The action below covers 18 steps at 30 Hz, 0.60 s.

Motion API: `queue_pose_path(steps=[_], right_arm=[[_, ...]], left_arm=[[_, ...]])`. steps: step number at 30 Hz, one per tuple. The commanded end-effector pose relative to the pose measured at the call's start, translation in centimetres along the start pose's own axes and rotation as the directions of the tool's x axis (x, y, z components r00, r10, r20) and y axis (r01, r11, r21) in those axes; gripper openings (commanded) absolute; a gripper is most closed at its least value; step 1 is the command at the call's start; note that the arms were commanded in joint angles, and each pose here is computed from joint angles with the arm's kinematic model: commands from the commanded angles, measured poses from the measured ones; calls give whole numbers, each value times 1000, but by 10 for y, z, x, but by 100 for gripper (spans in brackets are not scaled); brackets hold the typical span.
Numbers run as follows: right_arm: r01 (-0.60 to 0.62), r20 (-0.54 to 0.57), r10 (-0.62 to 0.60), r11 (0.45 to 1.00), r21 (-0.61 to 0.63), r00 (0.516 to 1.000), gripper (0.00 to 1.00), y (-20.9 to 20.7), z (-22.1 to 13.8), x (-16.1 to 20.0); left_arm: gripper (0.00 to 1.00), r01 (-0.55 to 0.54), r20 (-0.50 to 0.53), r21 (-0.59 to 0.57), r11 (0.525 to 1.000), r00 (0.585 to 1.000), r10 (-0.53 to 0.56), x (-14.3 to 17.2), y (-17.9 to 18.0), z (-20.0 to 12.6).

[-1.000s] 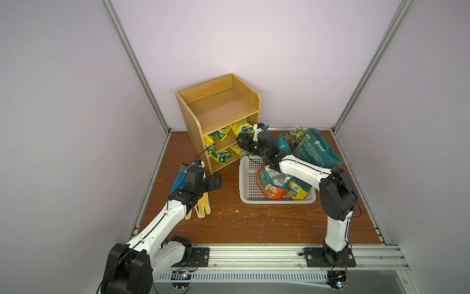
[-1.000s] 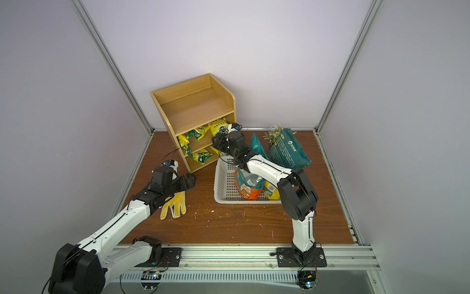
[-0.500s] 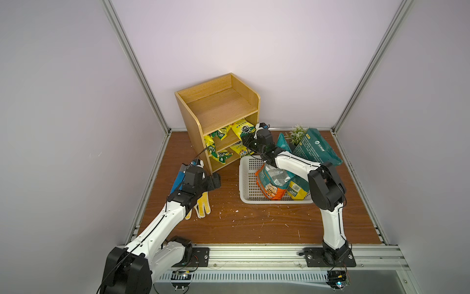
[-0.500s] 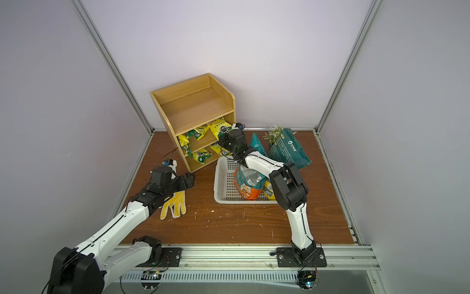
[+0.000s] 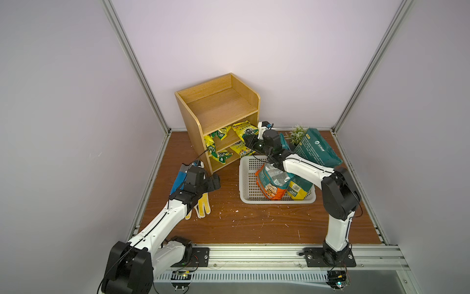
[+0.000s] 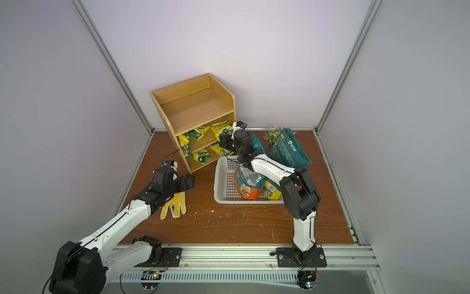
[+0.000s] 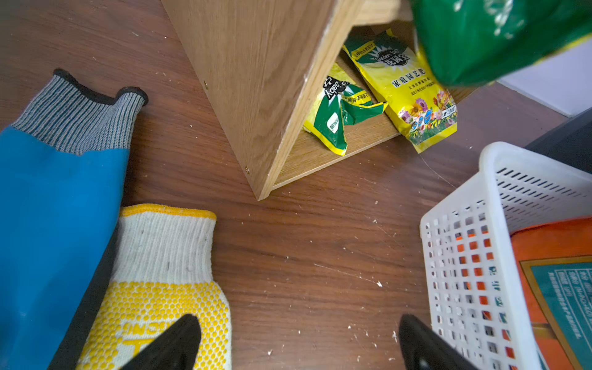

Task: Take down the fertilizer bag from the shelf
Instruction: Pick up the fertilizer bag from the shelf.

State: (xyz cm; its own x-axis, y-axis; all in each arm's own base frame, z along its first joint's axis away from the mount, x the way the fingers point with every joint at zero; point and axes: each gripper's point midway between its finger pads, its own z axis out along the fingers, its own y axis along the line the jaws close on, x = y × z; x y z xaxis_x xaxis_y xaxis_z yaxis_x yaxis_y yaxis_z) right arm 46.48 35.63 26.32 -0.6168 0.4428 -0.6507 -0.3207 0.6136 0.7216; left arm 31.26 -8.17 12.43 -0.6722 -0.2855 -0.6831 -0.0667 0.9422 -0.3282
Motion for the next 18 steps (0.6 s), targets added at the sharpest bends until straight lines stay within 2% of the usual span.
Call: queue_pose_path(steps=[1,5,11,14,18], right_arm=[[209,8,-209,971,-120,978,0,69,-37,-36],[357,-128,-370,927,-112,920,0,83,-55,-30],[471,-274,-467,880,-55,841,0,79,-79,-16],[462,-294,-454,886,-46,841,0,76,-87,-4],[440,-321,-413,898,15,852,0,50,-91,13]], left_arm=[[100,-7,17,-14,1000,1000,7,-4,5,2],[100,-7,14,-2,1000,1000,7,-3,3,2],[100,-10,30,7,1000,999,10,-6,1,0],[100,-10,26,9,1000,1000,10,-5,1,1],[100,-12,21,13,1000,1000,12,-4,0,1]])
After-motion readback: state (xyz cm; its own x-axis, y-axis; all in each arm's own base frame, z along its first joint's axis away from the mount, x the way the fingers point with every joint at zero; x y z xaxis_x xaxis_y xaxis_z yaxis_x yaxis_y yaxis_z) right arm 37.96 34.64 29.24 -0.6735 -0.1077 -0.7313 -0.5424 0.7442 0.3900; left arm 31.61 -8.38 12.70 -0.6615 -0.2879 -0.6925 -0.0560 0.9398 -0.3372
